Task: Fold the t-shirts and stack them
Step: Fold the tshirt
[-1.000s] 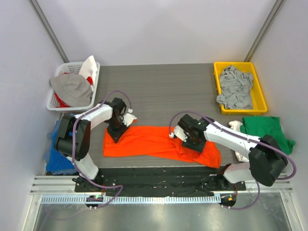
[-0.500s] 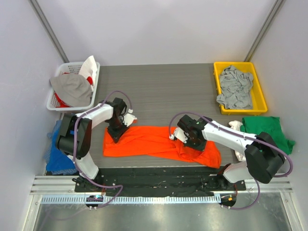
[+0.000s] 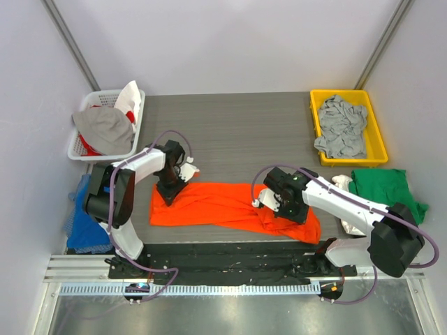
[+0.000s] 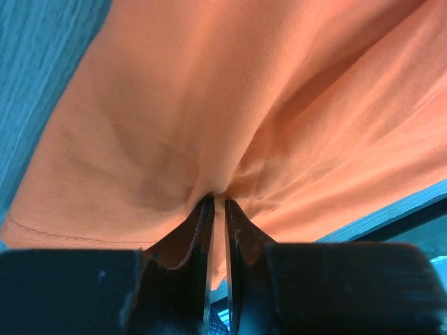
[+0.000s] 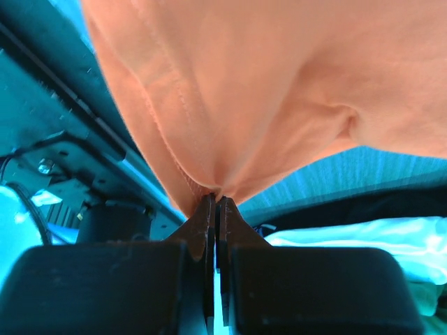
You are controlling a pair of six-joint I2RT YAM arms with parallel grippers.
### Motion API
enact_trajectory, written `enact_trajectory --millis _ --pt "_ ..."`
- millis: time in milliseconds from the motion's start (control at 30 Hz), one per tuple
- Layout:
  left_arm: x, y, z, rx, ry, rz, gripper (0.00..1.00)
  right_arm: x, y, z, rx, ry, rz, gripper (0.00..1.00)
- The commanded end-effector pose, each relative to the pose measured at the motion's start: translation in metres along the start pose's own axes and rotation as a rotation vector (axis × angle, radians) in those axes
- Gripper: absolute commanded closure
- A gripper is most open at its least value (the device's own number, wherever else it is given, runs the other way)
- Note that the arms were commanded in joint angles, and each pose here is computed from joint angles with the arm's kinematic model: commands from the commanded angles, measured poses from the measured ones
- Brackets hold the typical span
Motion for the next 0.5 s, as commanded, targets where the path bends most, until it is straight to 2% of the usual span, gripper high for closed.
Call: enact_trajectory --millis 0,167,267,467 --pt "0.0084 0.0028 0.0097 -0.024 -0.013 0.030 0.84 0.0046 0.0140 -0.0064 0.011 0.020 0.050 0.99" --pt "0.0090 0.0023 0.0104 -0.020 -0.015 0.031 0.84 0.0070 0.0127 -0.0061 0.020 0.032 0.080 0.92" --pt "0.0091 0.0014 0.0093 -0.015 -0.015 0.029 0.85 0.0072 0.0125 -0.0033 0.015 0.036 0.088 0.81" --pt "0.0085 -0.0002 0.0064 -0.007 -0.020 0.038 0.85 0.0138 0.0104 -0.0016 0.011 0.041 0.156 0.65"
Point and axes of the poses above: each gripper's point midway between its finger pads, its own y axis back along the fingers, its own x axis along the line the jaws close on, z = x × y, the point moved 7 cm from there along y, back along the fingers, and after that the axes turned 8 degrees about -y, right-handed, at the moved point
